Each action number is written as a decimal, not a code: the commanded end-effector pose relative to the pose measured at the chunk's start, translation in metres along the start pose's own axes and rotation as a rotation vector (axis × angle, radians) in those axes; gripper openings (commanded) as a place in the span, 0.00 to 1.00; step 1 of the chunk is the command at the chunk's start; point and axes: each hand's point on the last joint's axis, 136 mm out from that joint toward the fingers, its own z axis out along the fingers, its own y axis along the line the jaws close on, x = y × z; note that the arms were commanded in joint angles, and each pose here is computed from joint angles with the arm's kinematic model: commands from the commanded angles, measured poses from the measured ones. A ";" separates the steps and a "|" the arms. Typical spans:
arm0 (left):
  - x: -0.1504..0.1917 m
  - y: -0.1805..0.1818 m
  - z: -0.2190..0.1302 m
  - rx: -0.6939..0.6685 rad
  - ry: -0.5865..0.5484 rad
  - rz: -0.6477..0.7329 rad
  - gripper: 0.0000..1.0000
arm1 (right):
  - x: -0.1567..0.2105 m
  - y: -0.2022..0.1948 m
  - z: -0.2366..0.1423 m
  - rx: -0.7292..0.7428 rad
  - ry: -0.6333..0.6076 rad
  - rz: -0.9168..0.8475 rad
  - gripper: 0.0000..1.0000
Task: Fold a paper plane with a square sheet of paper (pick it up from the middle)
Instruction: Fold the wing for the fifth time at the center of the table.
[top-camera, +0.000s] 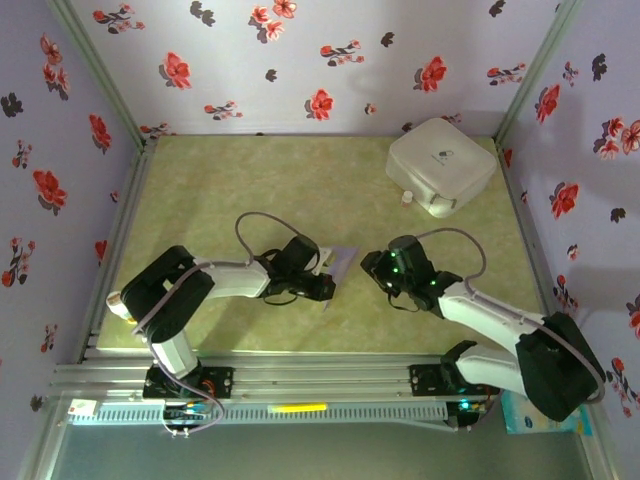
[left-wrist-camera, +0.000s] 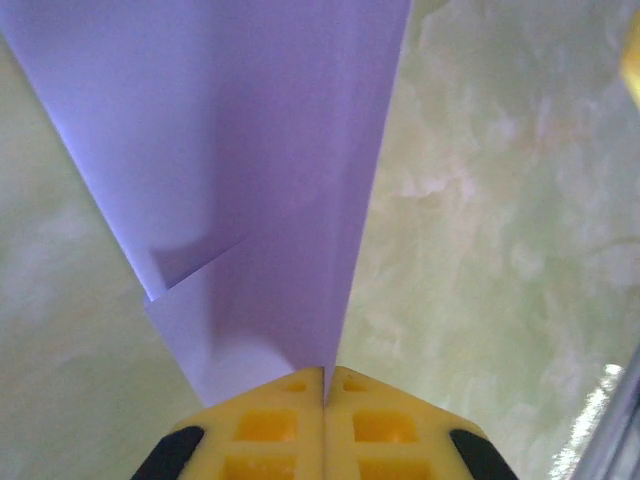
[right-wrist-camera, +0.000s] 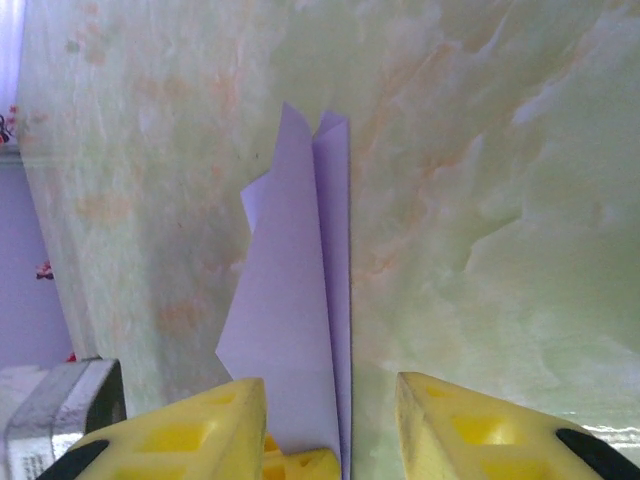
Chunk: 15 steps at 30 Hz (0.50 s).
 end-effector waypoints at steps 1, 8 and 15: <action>0.004 -0.004 0.004 0.094 0.027 -0.056 0.00 | 0.007 0.016 0.006 -0.064 0.051 -0.058 0.36; 0.009 0.006 0.010 0.109 0.047 -0.109 0.00 | 0.015 0.020 0.016 -0.070 0.088 -0.100 0.28; 0.012 0.010 0.015 0.150 0.056 -0.154 0.00 | 0.023 0.025 0.024 -0.099 0.128 -0.141 0.13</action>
